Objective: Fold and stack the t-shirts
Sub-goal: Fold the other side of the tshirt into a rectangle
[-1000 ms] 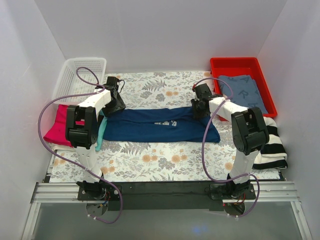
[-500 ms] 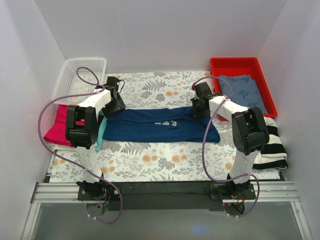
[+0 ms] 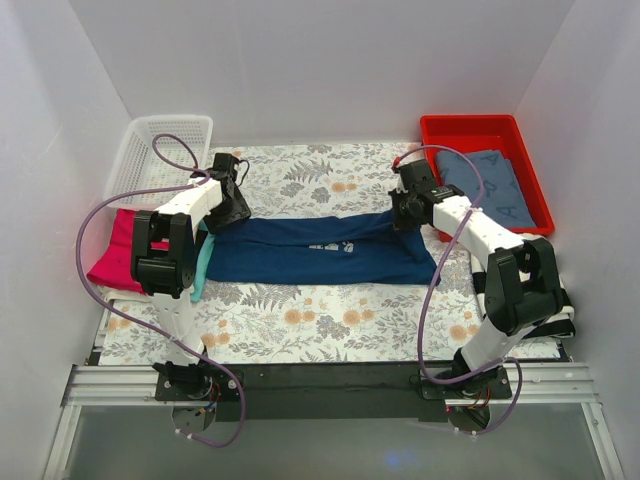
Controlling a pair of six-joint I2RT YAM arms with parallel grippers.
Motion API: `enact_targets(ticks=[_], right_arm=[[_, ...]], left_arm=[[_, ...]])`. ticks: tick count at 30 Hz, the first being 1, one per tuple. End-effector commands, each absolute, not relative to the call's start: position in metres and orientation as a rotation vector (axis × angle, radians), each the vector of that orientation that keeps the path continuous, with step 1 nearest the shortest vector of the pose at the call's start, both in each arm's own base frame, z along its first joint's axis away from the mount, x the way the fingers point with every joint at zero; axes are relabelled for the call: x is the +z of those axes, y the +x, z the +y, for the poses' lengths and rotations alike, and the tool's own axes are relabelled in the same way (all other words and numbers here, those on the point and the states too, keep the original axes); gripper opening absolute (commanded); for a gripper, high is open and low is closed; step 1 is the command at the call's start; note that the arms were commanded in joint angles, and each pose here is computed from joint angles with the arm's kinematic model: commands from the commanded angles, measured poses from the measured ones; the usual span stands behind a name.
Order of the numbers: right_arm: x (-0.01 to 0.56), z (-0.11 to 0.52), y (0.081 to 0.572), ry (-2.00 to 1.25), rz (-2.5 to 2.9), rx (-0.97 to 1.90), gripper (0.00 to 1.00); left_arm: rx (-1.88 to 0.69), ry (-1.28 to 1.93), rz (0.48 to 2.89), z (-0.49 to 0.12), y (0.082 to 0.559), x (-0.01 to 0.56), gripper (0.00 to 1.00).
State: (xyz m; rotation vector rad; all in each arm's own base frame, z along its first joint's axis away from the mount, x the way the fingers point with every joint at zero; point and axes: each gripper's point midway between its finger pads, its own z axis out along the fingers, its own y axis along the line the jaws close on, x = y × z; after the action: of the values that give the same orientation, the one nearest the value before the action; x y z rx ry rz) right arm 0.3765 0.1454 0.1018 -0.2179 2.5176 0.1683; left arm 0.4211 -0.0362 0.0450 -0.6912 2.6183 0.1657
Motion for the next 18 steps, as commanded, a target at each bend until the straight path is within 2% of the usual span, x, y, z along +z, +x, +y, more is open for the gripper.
enact_targets(ticks=[1, 9, 18], right_arm=[[0.111, 0.154, 0.354, -0.23, 2.543, 0.242, 0.01], [0.129, 0.183, 0.291, -0.343, 2.58, 0.444, 0.01], [0.118, 0.191, 0.233, -0.403, 2.681, 0.57, 0.01]], left_arm=[[0.155, -0.684, 2.585, -0.036, 0.425, 0.058, 0.67], [0.159, -0.69, 2.589, -0.036, 0.424, 0.055, 0.67], [0.157, -0.684, 2.6, -0.036, 0.424, 0.051, 0.67]])
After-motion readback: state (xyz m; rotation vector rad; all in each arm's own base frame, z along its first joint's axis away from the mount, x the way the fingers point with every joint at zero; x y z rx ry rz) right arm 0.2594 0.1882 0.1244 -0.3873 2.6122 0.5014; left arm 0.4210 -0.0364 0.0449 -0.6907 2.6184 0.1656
